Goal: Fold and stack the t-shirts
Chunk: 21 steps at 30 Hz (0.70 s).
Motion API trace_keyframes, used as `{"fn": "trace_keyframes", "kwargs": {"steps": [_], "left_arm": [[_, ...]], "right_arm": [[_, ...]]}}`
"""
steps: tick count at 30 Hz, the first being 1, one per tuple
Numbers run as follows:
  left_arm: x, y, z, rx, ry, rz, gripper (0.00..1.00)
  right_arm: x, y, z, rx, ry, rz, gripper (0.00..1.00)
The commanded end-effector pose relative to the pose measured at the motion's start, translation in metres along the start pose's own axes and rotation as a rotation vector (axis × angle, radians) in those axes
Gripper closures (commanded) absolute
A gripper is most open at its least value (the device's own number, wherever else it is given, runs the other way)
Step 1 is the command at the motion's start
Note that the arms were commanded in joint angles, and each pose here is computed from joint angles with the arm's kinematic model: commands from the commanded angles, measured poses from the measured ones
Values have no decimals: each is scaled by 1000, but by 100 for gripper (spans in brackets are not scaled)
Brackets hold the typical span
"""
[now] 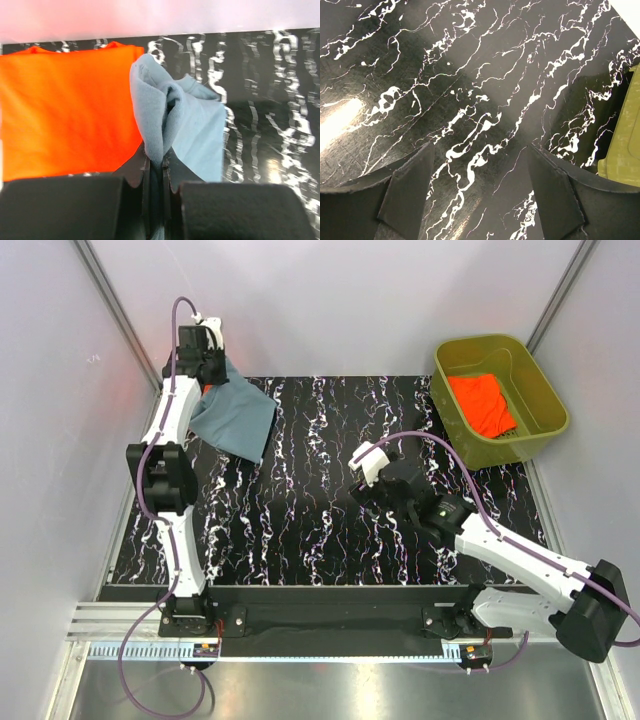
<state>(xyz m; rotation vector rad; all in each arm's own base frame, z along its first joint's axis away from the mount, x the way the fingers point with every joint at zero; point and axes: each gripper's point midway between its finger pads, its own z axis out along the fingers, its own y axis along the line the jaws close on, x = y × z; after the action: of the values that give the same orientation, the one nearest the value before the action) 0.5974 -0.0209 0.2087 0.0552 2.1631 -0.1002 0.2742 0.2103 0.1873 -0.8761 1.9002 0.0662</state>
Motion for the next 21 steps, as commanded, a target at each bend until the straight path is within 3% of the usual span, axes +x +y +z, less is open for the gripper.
{"fn": "trace_keyframes", "kwargs": {"steps": [1,7,12,21], "left_arm": [[-31,13,-3,-45,-83,80,100],[-52,25,-11,-100,-139,167,100],[-75,48,-26,-162,-199,128,100],[-99,53,-35,-159,-278,132,100]], "right_arm": [[-4,-5,-1,28,-11,19,19],[-5,1,12,10,15,4,19],[-9,6,20,-5,14,22,19],[-14,7,26,-6,3,22,19]]}}
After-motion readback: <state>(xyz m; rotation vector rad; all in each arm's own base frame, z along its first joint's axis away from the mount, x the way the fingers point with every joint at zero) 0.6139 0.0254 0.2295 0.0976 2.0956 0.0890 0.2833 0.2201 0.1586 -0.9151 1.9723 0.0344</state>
